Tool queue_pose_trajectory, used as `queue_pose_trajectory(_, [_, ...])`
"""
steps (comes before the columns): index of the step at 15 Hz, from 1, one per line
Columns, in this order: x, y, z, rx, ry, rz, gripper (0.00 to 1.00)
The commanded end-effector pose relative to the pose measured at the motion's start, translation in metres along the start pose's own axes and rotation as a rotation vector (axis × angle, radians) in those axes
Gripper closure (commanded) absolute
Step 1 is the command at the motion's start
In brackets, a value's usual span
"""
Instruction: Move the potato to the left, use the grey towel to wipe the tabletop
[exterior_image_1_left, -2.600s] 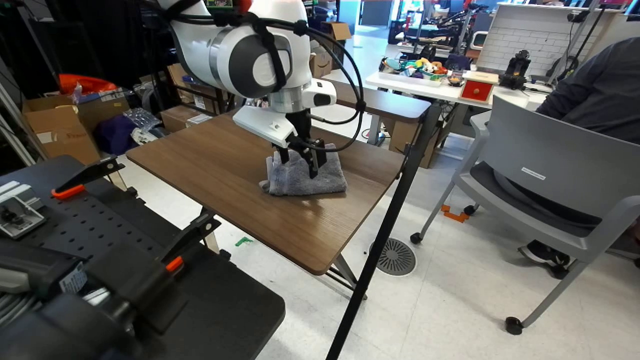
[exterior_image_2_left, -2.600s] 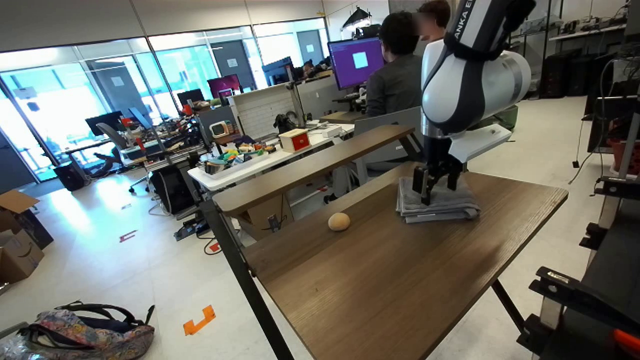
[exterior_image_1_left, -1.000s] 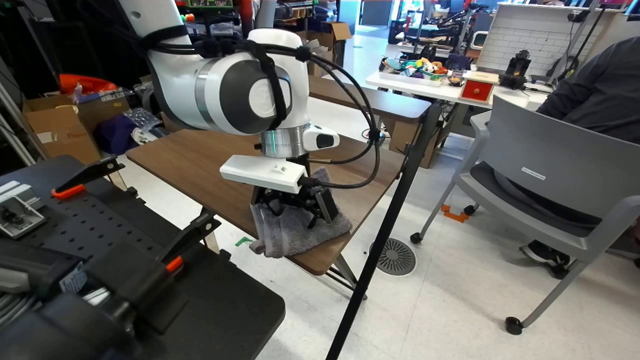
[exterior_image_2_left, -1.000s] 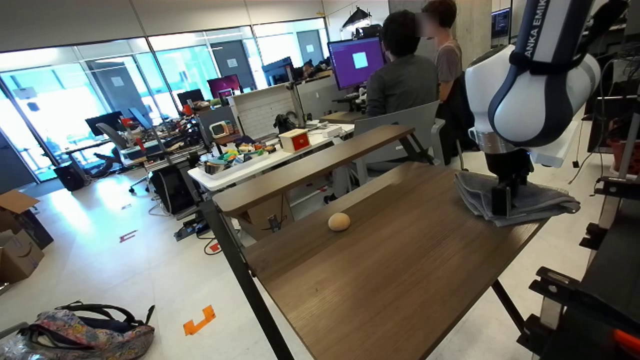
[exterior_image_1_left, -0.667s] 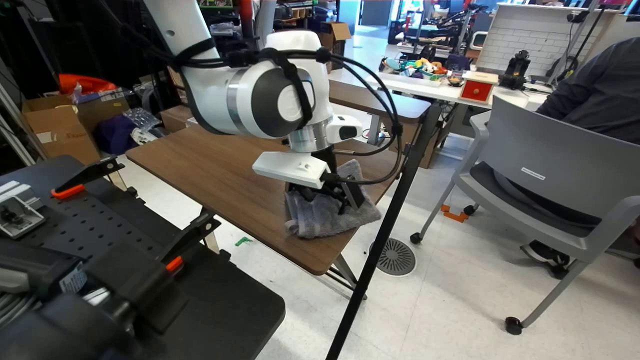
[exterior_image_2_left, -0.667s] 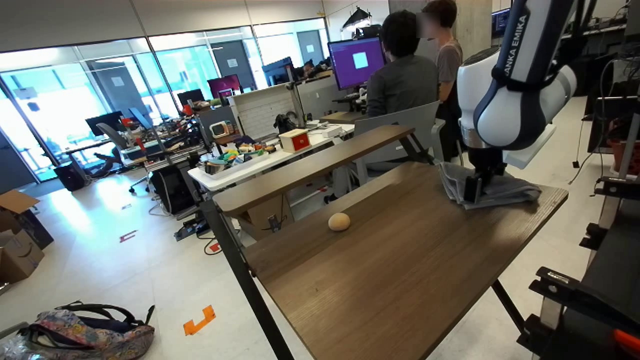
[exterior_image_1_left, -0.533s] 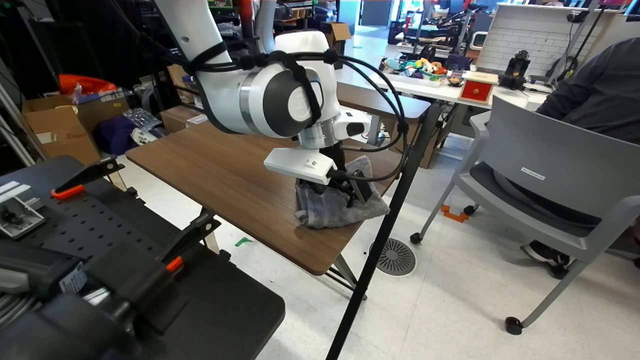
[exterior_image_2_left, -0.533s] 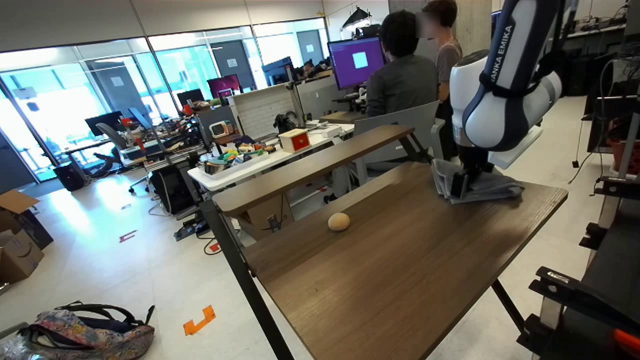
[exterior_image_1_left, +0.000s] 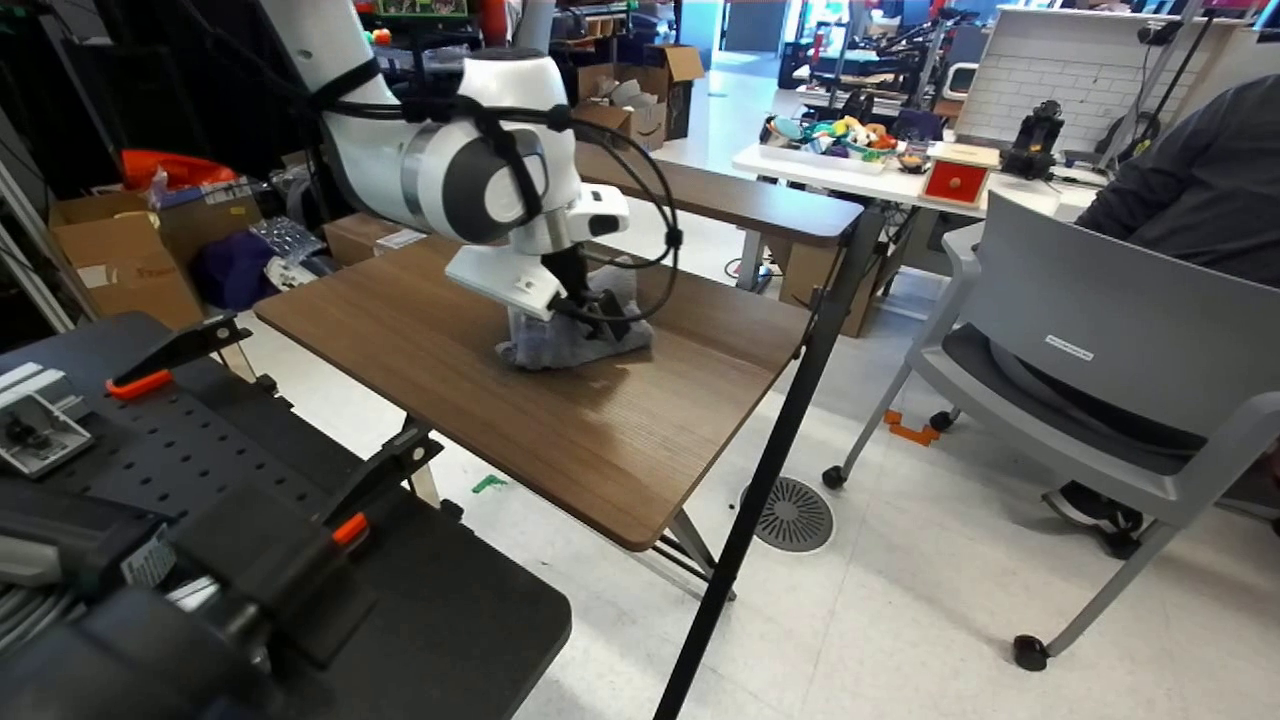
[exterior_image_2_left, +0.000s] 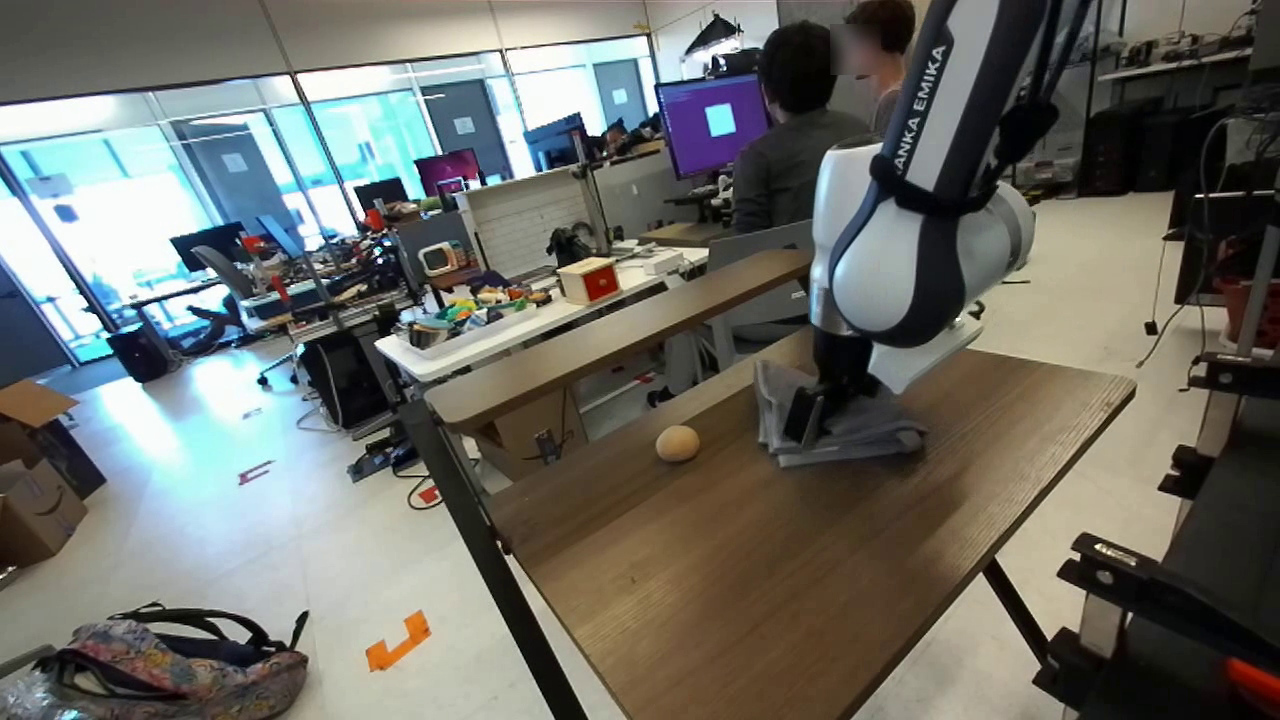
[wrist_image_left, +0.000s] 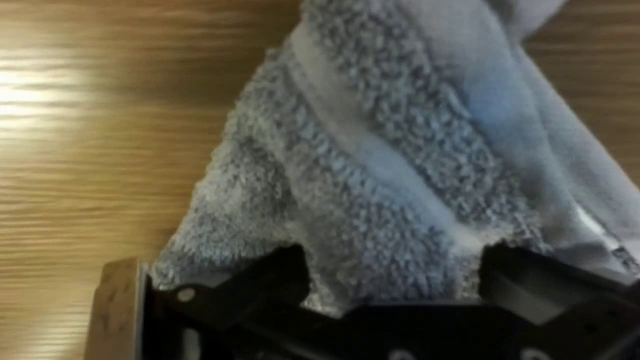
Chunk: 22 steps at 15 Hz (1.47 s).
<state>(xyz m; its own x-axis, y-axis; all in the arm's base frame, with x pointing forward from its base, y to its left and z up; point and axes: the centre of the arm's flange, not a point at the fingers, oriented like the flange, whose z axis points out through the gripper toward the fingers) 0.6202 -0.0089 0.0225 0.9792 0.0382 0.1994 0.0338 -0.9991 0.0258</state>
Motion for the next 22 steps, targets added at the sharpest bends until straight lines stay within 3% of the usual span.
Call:
queue_pose_trajectory(1, [-0.056,-0.080,0.001,0.153,-0.058,-0.102,0.00])
queue_pose_trajectory(5, [-0.114,-0.150,-0.015,0.246,-0.133,-0.225,0.00])
queue_pose_trajectory(9, [-0.130,-0.157,-0.015,0.249,-0.197,-0.253,0.00])
queue_pose_trajectory(13, [-0.093,-0.093,0.003,0.142,-0.172,-0.177,0.00])
queue_pose_trajectory(18, [-0.069,0.038,0.009,-0.071,-0.177,-0.050,0.00])
queue_pose_trajectory(20, [-0.057,0.064,-0.009,-0.080,-0.169,-0.016,0.00])
queue_pose_trajectory(22, [-0.043,0.069,-0.034,-0.036,-0.128,0.012,0.00])
